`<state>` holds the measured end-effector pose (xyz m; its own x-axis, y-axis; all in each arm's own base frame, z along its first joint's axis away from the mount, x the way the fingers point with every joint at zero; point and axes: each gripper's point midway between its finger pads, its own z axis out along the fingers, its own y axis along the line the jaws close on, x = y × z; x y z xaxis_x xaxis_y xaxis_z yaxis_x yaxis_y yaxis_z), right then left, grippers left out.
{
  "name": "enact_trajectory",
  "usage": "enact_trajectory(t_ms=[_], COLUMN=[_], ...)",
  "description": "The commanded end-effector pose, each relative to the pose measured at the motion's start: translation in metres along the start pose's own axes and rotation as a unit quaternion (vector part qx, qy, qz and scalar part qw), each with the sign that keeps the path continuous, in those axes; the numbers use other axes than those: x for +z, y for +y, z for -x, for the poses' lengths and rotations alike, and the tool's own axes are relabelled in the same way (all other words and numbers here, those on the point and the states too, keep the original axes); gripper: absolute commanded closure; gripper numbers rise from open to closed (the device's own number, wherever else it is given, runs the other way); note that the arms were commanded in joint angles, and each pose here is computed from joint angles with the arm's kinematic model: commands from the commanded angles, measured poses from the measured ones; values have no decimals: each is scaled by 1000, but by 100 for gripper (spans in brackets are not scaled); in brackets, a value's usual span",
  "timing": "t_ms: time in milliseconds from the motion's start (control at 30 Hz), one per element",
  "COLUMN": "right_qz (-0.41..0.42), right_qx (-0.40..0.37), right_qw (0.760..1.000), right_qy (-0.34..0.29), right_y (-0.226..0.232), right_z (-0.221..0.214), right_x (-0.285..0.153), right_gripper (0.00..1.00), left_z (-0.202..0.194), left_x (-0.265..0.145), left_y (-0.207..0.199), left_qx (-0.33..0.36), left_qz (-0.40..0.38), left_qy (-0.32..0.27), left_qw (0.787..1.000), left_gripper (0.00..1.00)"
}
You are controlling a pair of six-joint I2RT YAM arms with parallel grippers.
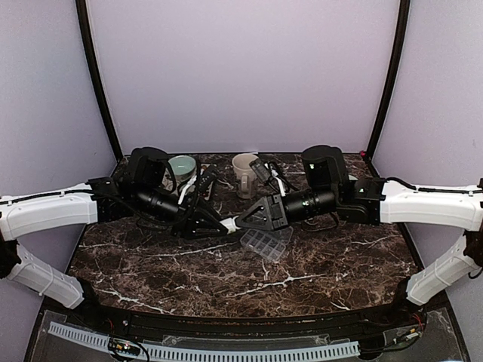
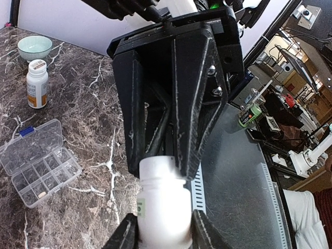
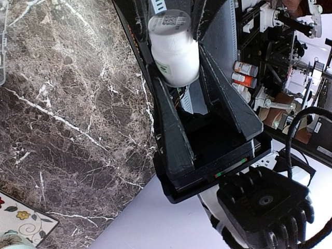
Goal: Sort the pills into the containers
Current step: Hold the pill bottle, then unscrew the lid of the pill bottle.
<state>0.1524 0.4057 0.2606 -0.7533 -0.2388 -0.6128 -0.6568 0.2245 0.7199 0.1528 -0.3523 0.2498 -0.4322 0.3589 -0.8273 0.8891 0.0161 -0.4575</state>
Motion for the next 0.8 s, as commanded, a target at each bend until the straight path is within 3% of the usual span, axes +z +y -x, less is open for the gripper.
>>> enact_trajectory(t_ms=[0,167,300,767], right_qz=[6,8,0,-5], right_qx=[-16,-20,-41,-227], right_qw=[1000,1000,999,973], right_qy=[-22,-23,-24,-30], right_y=[8,10,12,43], right_z=[20,21,23,8], right_x=[-2,-2,-1,8], right_gripper=[100,100,100,100], left_z=[14,15,20,57], left_x=[-4,-3,-3,-22], left_y=[-13,-14,-21,-65], left_qx=[18,17,12,-13], left_qz=[-25,-31,-52,-174], left_qy=[-10,-9,-18,-55], left_qw=[999,999,998,983], left_gripper=[69,89,97,100])
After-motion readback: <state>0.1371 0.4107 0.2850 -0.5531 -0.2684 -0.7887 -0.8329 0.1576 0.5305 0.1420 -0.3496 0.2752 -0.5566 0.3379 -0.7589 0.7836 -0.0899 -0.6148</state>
